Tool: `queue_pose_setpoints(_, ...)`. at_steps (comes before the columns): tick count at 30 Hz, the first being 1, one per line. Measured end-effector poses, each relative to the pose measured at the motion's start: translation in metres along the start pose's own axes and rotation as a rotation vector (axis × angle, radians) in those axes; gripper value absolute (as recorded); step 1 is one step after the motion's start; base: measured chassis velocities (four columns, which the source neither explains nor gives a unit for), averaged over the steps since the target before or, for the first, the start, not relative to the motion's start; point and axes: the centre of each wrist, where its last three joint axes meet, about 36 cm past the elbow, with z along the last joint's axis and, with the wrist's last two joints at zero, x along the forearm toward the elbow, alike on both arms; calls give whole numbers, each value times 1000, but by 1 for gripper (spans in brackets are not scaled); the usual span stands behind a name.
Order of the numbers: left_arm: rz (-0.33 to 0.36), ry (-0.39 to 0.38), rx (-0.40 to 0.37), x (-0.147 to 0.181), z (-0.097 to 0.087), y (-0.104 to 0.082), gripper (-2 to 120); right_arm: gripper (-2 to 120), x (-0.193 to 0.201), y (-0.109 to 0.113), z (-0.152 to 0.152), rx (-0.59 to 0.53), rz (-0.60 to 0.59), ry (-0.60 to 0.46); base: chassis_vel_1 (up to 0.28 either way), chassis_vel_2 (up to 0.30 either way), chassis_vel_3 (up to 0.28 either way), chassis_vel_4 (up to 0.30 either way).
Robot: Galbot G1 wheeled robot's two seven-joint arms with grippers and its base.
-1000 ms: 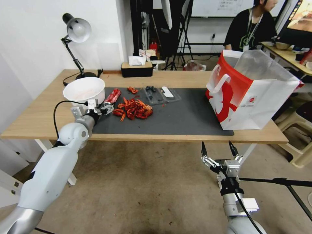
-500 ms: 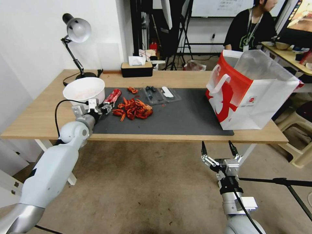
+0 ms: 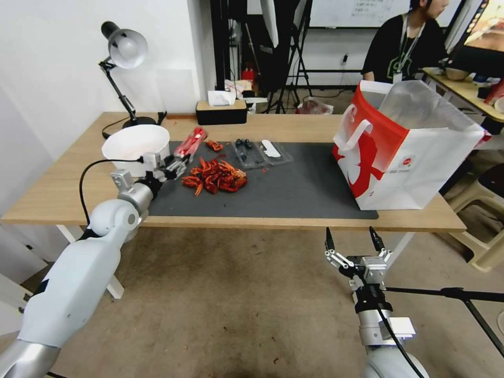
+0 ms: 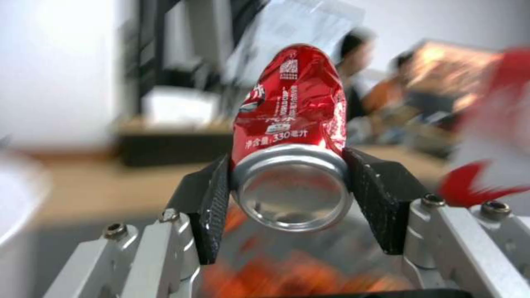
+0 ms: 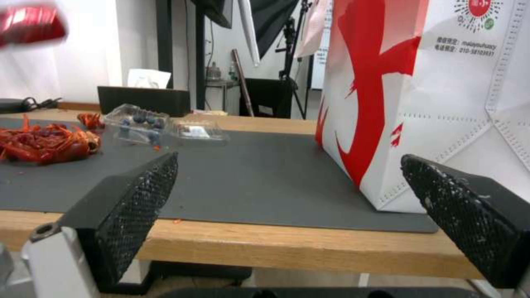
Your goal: Pick up the trash from the table and place it into the takeout bag.
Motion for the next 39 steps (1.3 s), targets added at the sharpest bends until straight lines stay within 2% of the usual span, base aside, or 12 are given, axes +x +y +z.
queue_pose_setpoints(2,124,-70,-8,-20,-6,-12,50,100,0,0,1,1,1,0,0,0,0,0)
queue_pose_setpoints(5,187,-88,-18,-36,-9,-20,50,100,0,0,1,3,2,0,0,0,0,0)
queue_pose_setpoints(9,334,-94,-53,-89,-23,-53,50,100,-3,-1,2,10,3,-6,0,0,0,0)
queue_pose_setpoints(15,436,-117,-88,-146,-57,-87,50,100,-4,-2,2,15,5,-11,0,0,0,0)
queue_pose_setpoints(18,514,-114,-101,-185,-75,-122,50,100,-5,-2,2,17,8,-13,0,0,0,0)
queue_pose_setpoints(19,514,-114,-101,-185,-75,-122,50,100,-5,-2,2,17,8,-13,0,0,0,0)
queue_pose_setpoints(22,592,-89,-114,-219,-84,-162,50,100,-5,-1,2,17,11,-13,0,0,0,0)
queue_pose_setpoints(23,592,-89,-114,-219,-84,-162,50,100,-5,-1,2,17,11,-13,0,0,0,0)
queue_pose_setpoints(27,652,-69,-139,-254,-93,-206,50,100,-5,-1,3,18,16,-13,0,0,0,0)
queue_pose_setpoints(28,652,-69,-139,-254,-93,-206,50,100,-5,-1,3,18,16,-13,0,0,0,0)
queue_pose_setpoints(33,692,-53,-159,-279,-97,-244,50,100,-5,0,3,16,18,-13,0,0,0,0)
queue_pose_setpoints(39,732,-9,-177,-306,-86,-284,50,100,-5,1,3,14,19,-15,0,0,0,0)
